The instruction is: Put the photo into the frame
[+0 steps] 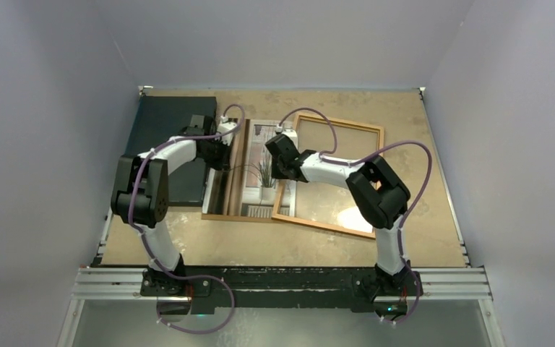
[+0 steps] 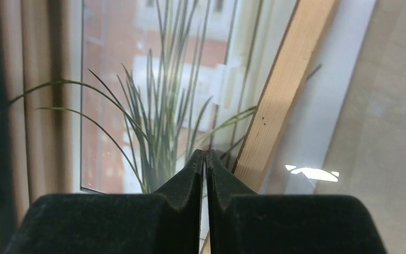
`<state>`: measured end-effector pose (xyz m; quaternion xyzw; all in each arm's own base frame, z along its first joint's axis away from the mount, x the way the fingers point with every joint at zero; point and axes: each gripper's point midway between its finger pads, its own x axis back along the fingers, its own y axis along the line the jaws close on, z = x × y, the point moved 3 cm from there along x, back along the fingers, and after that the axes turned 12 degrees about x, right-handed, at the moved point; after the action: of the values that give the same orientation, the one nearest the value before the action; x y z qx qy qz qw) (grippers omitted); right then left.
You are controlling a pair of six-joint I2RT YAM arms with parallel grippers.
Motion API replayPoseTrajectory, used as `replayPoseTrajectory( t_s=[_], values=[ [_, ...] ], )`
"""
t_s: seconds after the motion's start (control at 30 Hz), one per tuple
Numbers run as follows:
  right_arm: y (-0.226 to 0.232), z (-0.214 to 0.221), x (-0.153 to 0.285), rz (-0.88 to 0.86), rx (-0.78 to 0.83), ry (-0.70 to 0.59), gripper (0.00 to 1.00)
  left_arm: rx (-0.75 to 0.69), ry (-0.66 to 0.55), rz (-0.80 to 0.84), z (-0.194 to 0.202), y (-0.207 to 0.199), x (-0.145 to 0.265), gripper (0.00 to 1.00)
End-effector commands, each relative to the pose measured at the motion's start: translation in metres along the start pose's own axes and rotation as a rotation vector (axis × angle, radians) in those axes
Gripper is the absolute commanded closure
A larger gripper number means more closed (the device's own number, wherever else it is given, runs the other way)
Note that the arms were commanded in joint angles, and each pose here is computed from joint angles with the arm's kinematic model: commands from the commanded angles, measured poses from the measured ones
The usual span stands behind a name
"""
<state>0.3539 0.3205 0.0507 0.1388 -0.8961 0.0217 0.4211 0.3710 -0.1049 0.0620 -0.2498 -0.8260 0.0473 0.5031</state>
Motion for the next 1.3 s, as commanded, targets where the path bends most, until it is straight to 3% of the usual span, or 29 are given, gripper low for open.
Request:
replayPoseTrajectory(
  t_s=[0.0,0.2,0.63,0.83,1.1,1.27],
  values=[
    [-0.041,0.014,0.010,0.076,-0.058,0.037,0.93,-0.082,0.013,-0.041,0.003,0.000,-0.016,1.00],
    [-0.070,0.024,0.021,0.112,-0.106,0.039,0.92,-0.118,0.042,-0.083,0.008,0.000,-0.028,1.00],
    [-0.089,0.010,0.028,0.083,-0.159,-0.010,0.72,-0.146,0.094,-0.101,0.026,0.000,-0.037,1.00],
    [-0.056,-0.043,0.006,-0.055,-0.123,-0.095,0.78,-0.143,0.093,-0.090,0.030,-0.004,-0.033,1.00],
    [-0.032,-0.095,-0.047,-0.080,-0.113,-0.160,0.83,-0.142,0.095,-0.089,0.031,-0.004,-0.032,1.00],
    [-0.025,-0.123,-0.046,-0.090,-0.122,-0.213,0.84,-0.150,0.103,-0.087,0.037,-0.003,-0.031,1.00]
  ],
)
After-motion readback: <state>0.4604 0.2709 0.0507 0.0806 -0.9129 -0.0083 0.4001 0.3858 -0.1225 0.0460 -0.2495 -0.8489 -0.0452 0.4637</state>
